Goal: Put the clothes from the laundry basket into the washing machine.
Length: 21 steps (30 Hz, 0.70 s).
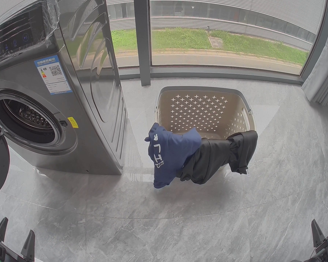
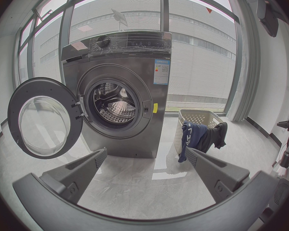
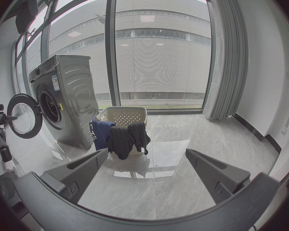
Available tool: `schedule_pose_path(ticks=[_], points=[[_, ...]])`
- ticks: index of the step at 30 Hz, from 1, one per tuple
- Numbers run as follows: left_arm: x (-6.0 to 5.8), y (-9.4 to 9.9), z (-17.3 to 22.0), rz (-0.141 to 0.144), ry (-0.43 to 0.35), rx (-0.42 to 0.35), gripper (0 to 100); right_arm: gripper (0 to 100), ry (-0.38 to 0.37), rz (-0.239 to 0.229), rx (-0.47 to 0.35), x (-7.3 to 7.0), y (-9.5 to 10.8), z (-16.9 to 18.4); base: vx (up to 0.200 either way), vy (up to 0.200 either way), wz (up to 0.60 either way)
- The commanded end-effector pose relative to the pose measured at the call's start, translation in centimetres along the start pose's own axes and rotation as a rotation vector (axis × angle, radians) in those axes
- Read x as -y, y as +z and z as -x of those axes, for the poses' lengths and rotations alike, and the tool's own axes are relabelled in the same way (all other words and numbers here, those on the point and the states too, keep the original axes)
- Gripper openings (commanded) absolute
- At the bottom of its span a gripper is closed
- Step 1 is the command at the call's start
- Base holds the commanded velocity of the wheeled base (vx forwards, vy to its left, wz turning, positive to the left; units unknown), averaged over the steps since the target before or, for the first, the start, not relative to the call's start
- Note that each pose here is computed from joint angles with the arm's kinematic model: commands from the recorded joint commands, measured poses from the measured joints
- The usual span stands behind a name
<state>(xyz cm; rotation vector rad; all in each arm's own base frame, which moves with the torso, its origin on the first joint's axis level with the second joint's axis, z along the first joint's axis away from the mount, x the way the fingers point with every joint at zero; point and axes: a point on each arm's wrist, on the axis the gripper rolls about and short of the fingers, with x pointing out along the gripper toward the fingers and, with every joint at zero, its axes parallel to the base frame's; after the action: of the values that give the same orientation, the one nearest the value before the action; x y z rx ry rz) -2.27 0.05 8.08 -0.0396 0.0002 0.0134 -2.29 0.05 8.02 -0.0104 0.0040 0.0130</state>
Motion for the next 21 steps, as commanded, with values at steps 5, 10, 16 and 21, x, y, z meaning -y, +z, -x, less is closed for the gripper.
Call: schedule_pose_path(ticks=[5,10,16,21], points=[[-0.02,-0.48,-0.02,0.0,0.001,-0.003,100,100,0.001,0.0,-0.011,0.0,-0.42,-0.08,0.0,-0.2,0.0],[-0.02,-0.48,-0.02,0.0,0.001,-0.003,100,100,0.001,0.0,-0.01,0.0,-0.38,-0.07,0.0,-0.12,0.0],[-0.02,-0.48,-0.02,0.0,0.001,-0.003,100,100,0.001,0.0,-0.01,0.0,-0.38,-0.07,0.0,0.0,0.0],[-0.02,-0.48,-0.02,0.0,0.001,-0.003,100,100,0.001,0.0,-0.01,0.0,-0.38,-0.07,0.0,0.0,0.0]])
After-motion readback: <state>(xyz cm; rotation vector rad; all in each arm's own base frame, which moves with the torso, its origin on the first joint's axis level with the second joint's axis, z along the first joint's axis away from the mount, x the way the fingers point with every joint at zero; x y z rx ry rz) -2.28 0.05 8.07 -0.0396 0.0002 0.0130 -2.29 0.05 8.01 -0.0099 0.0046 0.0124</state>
